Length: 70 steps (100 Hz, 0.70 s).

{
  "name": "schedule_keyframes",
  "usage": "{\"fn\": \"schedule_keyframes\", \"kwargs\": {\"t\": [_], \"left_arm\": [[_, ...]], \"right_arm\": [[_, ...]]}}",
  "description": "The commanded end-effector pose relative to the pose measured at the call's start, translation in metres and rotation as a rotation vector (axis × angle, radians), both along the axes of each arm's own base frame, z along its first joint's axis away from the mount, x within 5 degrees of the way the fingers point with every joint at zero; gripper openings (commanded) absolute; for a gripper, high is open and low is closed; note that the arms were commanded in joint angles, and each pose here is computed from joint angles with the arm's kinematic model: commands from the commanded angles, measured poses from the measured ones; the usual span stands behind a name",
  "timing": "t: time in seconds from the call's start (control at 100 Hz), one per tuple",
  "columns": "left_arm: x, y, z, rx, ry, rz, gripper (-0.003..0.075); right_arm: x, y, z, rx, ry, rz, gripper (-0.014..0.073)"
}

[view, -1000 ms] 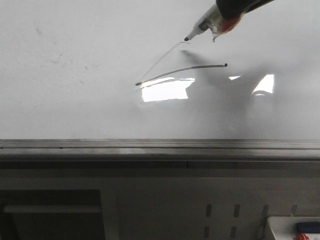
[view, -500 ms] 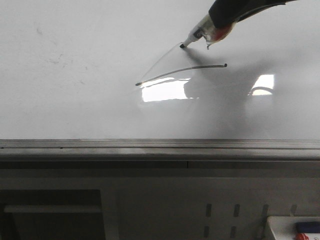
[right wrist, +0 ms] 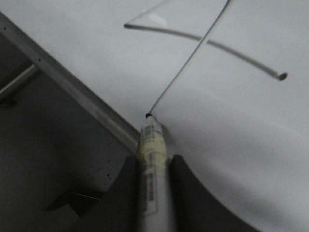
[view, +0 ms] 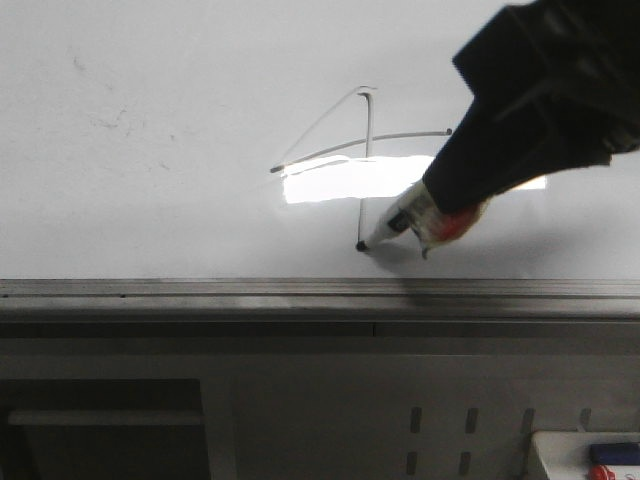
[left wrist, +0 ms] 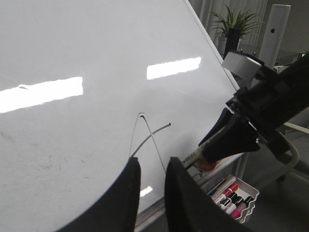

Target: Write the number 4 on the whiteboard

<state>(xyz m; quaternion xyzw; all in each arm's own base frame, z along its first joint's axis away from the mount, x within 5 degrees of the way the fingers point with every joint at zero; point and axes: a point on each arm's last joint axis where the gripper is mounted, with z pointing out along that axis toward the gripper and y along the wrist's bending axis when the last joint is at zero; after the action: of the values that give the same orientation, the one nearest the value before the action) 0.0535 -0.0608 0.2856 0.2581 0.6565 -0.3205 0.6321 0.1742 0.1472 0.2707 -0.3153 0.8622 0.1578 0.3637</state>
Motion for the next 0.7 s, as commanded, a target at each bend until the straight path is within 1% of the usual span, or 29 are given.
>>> {"fn": "schedule_keyframes", "kwargs": {"t": [0.0, 0.16, 0.23, 0.28, 0.32, 0.39, 0.46, 0.51, 0.54, 0.6, 0.61, 0.62, 0.66, 0.69], "left_arm": [[0.002, 0.002, 0.015, -0.081, -0.042, 0.034, 0.0103], [0.002, 0.002, 0.015, -0.088, -0.035, 0.033, 0.0103], [0.002, 0.002, 0.015, -0.101, -0.020, 0.032, 0.0103], [0.002, 0.003, 0.016, -0.121, -0.006, 0.031, 0.0104], [0.002, 0.003, 0.018, -0.141, 0.007, 0.029, 0.0108], [0.000, 0.002, 0.023, -0.126, 0.006, 0.011, 0.0124], [-0.004, 0.001, 0.030, -0.058, -0.015, -0.025, 0.0192], [-0.006, -0.001, 0.035, 0.020, -0.018, -0.057, 0.0272], [-0.005, -0.004, 0.039, 0.075, -0.021, -0.070, 0.0334], [-0.003, -0.008, 0.049, 0.174, -0.023, -0.094, 0.0420], [-0.002, -0.009, 0.048, 0.205, -0.015, -0.100, 0.0435], [-0.002, -0.010, 0.052, 0.211, -0.019, -0.102, 0.0442], [0.002, -0.015, 0.055, 0.292, -0.005, -0.123, 0.0466], [0.004, -0.019, 0.063, 0.336, -0.012, -0.143, 0.0465]], "right_arm": [[0.003, -0.002, 0.003, -0.008, -0.049, 0.004, -0.0064], [0.003, -0.002, 0.014, 0.050, -0.127, -0.005, -0.0064], [0.001, -0.002, 0.025, 0.074, -0.148, -0.004, -0.0064], [-0.003, -0.002, 0.041, 0.120, -0.157, -0.001, -0.0064], [-0.010, -0.001, 0.059, 0.165, -0.180, 0.015, -0.0064], [-0.025, 0.000, 0.092, 0.237, -0.252, 0.066, -0.0064], [-0.040, -0.001, 0.119, 0.305, -0.322, 0.120, -0.0064], [-0.048, -0.001, 0.129, 0.316, -0.352, 0.158, -0.0064], [-0.051, 0.000, 0.133, 0.316, -0.355, 0.174, -0.0064], [-0.055, 0.002, 0.130, 0.294, -0.329, 0.205, -0.0064], [-0.056, 0.002, 0.130, 0.287, -0.328, 0.209, -0.0064], [-0.056, 0.003, 0.128, 0.277, -0.319, 0.217, -0.0064], [-0.056, 0.007, 0.122, 0.228, -0.296, 0.247, -0.0064], [-0.057, 0.009, 0.118, 0.189, -0.288, 0.279, -0.0064]]}}
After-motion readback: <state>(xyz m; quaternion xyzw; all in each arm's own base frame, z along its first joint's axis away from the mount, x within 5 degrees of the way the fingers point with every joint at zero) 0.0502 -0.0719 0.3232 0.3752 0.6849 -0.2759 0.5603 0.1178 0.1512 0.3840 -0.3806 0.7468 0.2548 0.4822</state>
